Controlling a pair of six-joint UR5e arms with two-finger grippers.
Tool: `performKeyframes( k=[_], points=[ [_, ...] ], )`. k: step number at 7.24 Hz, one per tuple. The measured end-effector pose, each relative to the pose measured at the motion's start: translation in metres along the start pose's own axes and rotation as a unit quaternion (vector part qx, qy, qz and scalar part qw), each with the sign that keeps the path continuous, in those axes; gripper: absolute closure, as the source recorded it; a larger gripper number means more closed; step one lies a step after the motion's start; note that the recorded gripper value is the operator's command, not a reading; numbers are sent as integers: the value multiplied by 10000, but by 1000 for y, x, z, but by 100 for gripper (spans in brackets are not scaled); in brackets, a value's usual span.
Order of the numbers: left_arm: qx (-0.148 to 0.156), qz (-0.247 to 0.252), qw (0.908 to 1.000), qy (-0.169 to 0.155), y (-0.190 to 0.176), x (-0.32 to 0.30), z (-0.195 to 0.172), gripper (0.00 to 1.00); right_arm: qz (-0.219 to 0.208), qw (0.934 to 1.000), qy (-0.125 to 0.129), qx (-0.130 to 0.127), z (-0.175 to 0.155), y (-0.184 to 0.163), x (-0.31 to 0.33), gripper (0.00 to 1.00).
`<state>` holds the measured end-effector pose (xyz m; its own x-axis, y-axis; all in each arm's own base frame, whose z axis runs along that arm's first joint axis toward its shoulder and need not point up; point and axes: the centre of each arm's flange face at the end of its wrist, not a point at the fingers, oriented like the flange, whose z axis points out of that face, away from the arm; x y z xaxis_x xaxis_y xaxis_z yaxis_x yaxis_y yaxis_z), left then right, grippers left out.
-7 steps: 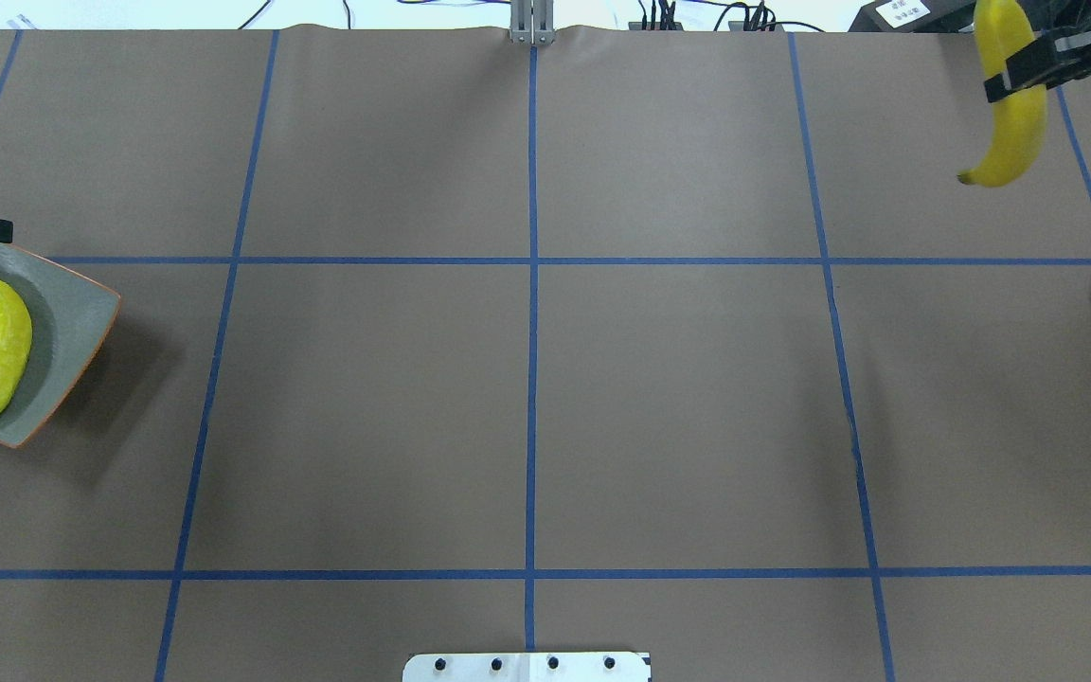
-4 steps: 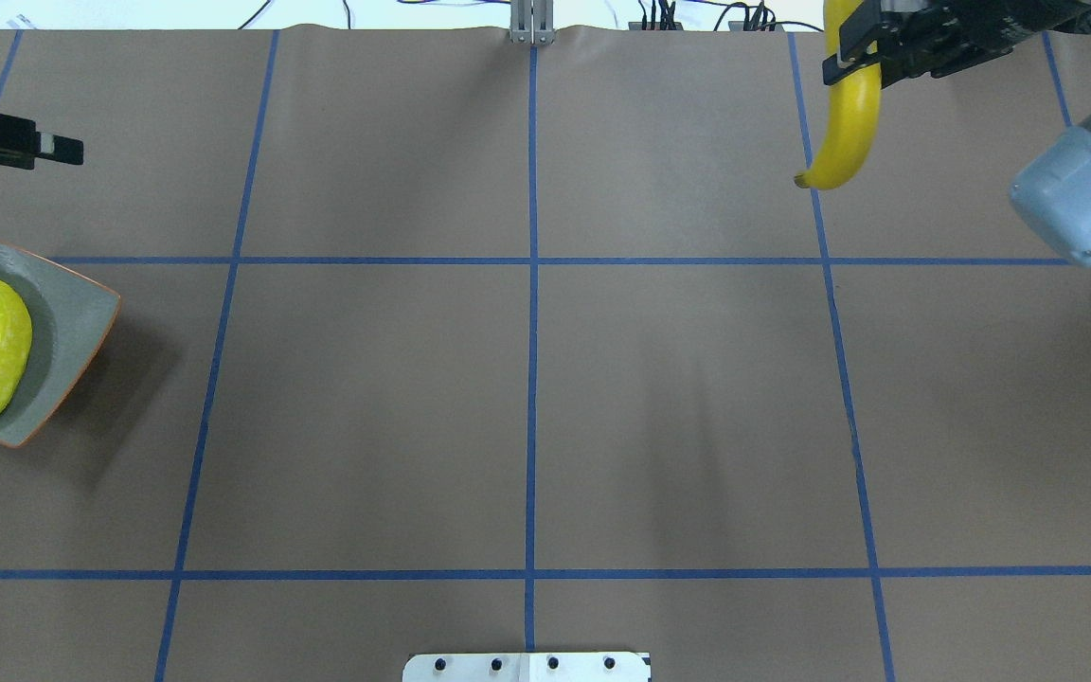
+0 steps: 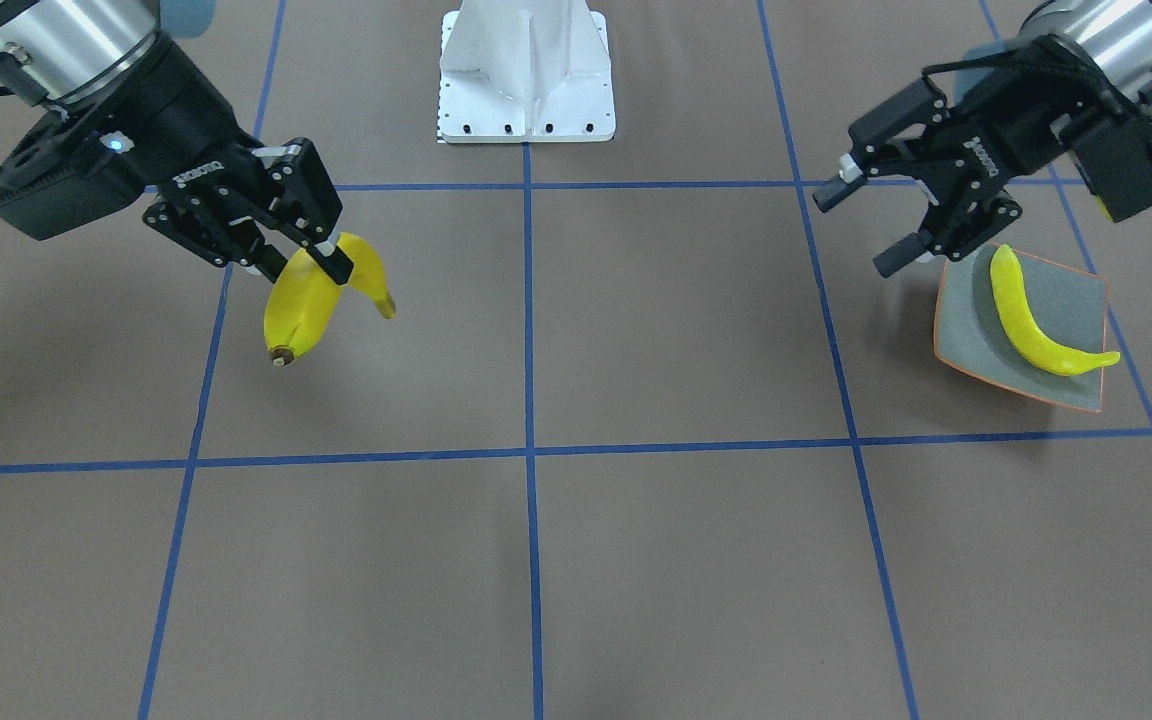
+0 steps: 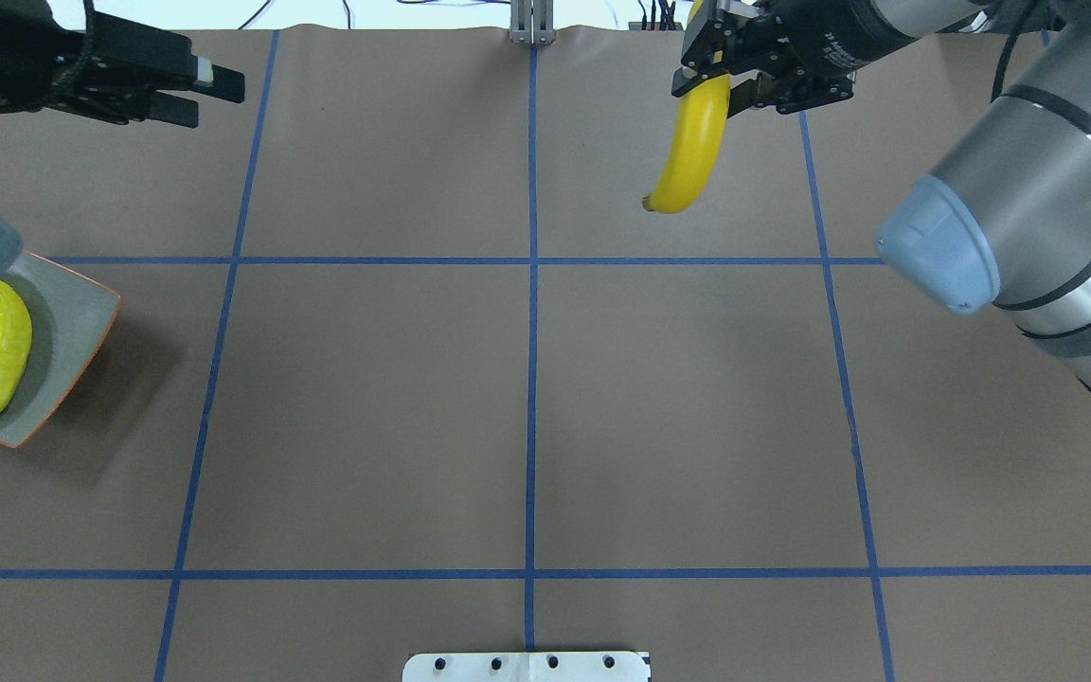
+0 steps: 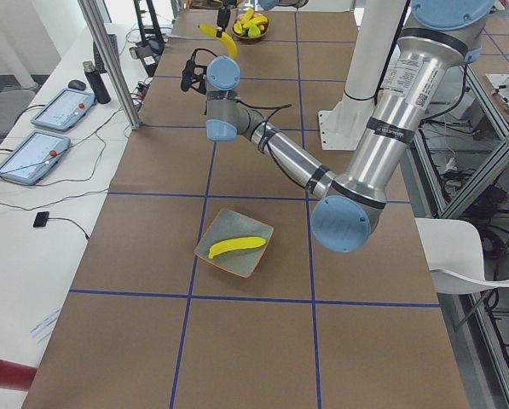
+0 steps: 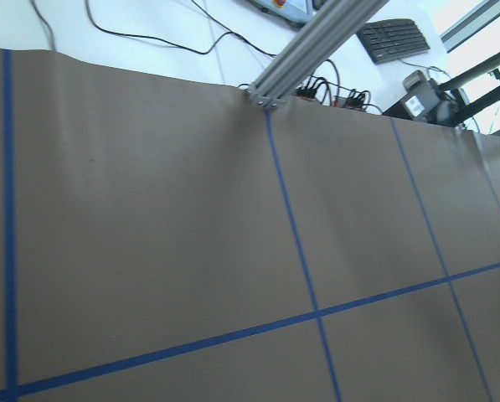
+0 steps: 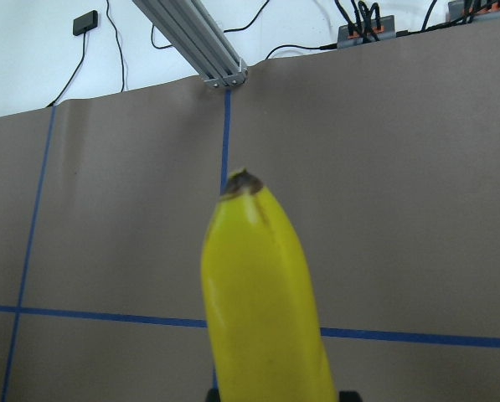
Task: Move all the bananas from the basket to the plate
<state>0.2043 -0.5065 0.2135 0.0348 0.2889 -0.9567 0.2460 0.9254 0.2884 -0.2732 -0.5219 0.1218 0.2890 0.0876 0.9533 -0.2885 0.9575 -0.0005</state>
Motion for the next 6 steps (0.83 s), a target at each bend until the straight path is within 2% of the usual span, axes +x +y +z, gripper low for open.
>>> performKeyframes(
  k=[2,6],
  points=[
    [-222,330,9981,472,21,34,22,0,170,9996,-193,-118,7,17,-31,100],
    [-536,1020,9834,1402,66,71,50,0,-51,9981,-391,-471,21,52,-77,100]
  ],
)
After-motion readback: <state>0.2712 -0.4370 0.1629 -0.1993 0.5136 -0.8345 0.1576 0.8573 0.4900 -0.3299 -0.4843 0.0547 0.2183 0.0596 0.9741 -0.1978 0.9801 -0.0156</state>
